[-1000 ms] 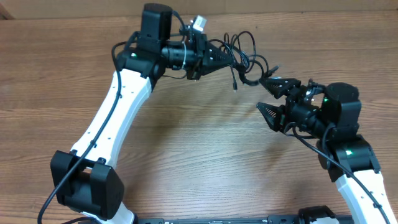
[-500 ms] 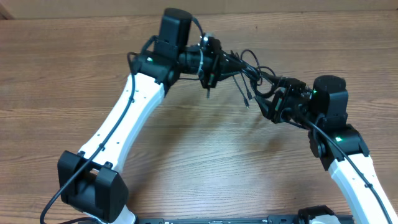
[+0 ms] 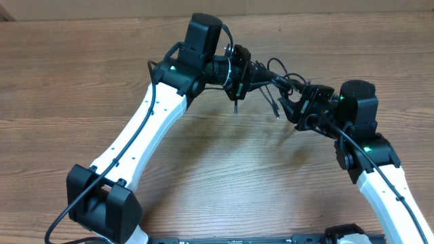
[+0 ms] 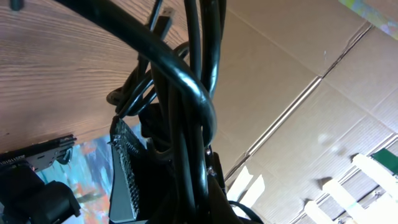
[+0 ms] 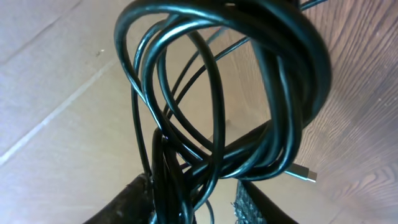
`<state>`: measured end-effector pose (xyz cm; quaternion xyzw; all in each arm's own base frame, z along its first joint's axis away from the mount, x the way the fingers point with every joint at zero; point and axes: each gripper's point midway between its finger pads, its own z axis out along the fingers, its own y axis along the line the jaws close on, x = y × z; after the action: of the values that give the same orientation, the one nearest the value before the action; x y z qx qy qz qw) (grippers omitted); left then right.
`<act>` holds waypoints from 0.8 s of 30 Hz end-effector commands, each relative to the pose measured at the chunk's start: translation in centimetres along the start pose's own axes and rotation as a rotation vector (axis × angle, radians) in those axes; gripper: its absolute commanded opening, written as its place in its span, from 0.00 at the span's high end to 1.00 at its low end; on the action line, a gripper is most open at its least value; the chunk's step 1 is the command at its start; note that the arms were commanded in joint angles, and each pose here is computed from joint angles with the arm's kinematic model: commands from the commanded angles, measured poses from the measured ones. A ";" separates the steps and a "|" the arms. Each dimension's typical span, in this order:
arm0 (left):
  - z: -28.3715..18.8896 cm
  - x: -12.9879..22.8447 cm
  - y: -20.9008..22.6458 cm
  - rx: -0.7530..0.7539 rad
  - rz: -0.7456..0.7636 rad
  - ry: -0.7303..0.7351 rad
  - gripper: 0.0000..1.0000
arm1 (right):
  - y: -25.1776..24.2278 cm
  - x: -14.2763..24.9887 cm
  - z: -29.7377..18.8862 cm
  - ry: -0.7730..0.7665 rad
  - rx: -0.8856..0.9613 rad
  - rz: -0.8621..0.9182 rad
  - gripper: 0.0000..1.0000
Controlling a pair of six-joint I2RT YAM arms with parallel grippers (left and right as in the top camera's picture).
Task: Untangle cables
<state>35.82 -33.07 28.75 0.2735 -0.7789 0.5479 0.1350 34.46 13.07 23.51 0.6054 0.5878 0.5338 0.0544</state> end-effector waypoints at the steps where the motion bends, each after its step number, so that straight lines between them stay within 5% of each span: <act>1: -0.2 0.7 -0.8 0.010 -0.004 0.018 0.96 | 1.2 0.3 -0.2 -0.016 -0.037 -0.013 0.63; 6: -0.2 0.7 -0.2 -0.010 -0.030 0.015 0.96 | 1.5 0.3 -0.3 -0.017 -0.051 -0.015 0.73; 8: -0.2 0.6 -0.1 -0.014 -0.029 0.013 0.96 | 1.7 0.4 -0.3 -0.013 -0.060 -0.020 0.96; 24: -3.0 -3.0 -0.7 0.029 -0.080 -0.079 0.96 | 1.5 0.4 -0.2 -0.013 -0.048 -0.020 0.96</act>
<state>36.22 -31.77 28.17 0.3006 -0.7748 0.5362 0.1477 34.71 13.24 23.93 0.6004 0.5862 0.5404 0.0620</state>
